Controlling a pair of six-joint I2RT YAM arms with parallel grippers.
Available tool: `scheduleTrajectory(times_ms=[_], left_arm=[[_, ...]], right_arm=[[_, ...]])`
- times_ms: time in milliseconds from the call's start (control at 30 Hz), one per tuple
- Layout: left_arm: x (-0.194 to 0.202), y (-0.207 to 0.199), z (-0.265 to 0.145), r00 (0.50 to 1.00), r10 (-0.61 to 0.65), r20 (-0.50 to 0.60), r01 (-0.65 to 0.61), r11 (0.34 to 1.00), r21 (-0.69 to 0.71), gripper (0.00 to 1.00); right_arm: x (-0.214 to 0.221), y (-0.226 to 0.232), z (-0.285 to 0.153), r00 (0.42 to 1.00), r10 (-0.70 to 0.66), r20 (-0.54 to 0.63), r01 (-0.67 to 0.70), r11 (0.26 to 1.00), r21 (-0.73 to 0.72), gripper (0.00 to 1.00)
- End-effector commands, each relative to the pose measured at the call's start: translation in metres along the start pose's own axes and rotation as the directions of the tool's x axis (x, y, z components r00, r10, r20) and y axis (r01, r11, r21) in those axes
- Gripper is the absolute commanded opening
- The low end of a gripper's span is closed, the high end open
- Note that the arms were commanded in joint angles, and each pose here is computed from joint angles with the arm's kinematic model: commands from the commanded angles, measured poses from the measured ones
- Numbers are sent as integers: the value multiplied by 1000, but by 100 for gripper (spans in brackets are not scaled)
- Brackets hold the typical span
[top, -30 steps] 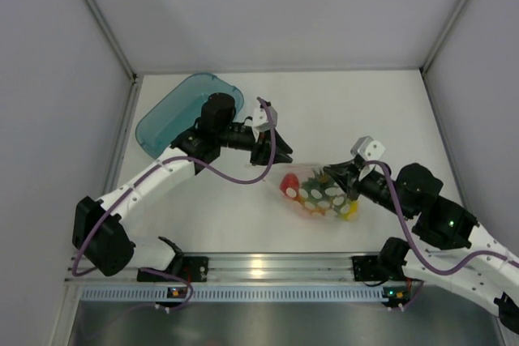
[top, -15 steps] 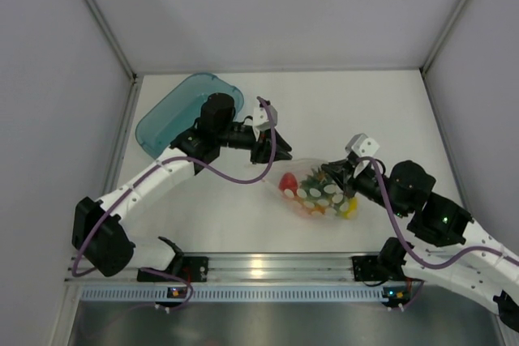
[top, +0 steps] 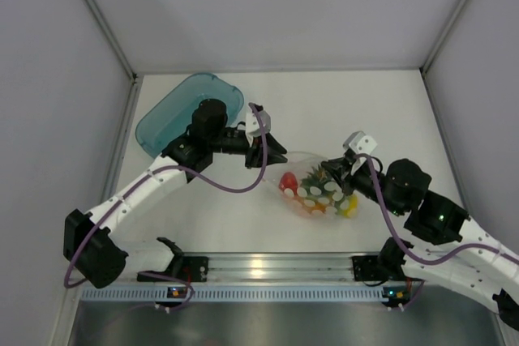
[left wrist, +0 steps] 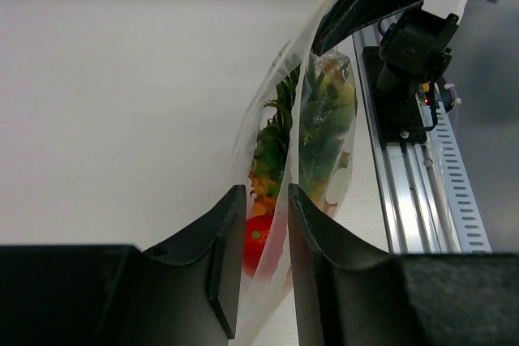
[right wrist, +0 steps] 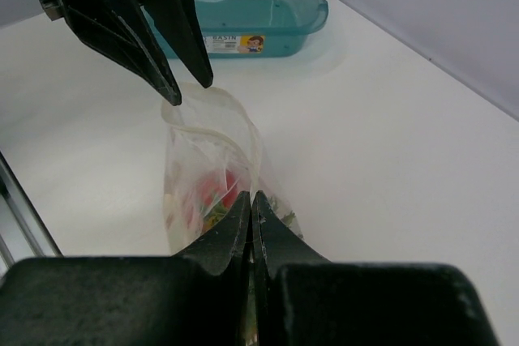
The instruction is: Open the zip-top bag and remove the fake food
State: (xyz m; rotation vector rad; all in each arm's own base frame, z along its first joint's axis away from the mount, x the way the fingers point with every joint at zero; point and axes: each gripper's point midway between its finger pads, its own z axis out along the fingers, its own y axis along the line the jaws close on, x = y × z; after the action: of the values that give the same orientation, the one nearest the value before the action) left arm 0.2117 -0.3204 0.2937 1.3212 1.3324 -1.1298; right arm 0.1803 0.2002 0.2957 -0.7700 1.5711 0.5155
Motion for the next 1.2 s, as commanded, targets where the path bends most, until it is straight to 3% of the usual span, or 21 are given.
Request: scheduleTrajectory(times_ms=[0,300,467,567,600,733,833,867,1033,1133,1167], left_arm=[[0,-7,-2,999,42,16,-42,999,21,33],[10,9,6,1000,13,-12,-13,1000,-15,31],[16,9,13,1000,-18,-20,18,999,33,28],[17,7,14,1000,-21,-19,22,999,47,5],[16,8,14,1000,-20,-19,21,999,40,1],[12,21,12,999,-43,-25,41,998,-46,0],[3,42,6,991,-130,-3,127,972,-200,0],[1,45,4,983,-181,16,180,953,-245,0],[-1,64,-6,942,-322,99,333,853,-402,0],[-3,82,-19,906,-380,185,419,749,-514,0],[-4,88,-24,880,-411,239,471,691,-548,0]], right_arm=[[-24,-6,-2,996,9,84,-11,1000,23,0],[-28,4,-4,994,8,111,-4,999,-39,0],[-35,8,-5,990,5,139,4,998,-59,0],[-38,7,-3,991,-11,134,19,998,-56,0],[-37,6,0,992,-17,127,23,998,-50,0],[-42,-10,8,993,-19,113,14,999,40,0],[-45,-26,21,997,-7,73,-3,991,131,7],[-41,-29,32,999,5,37,-10,989,146,16],[-60,-64,62,973,229,6,-219,924,313,30],[-61,-76,80,929,368,18,-348,861,371,42],[-59,-76,86,917,399,17,-375,847,377,53]])
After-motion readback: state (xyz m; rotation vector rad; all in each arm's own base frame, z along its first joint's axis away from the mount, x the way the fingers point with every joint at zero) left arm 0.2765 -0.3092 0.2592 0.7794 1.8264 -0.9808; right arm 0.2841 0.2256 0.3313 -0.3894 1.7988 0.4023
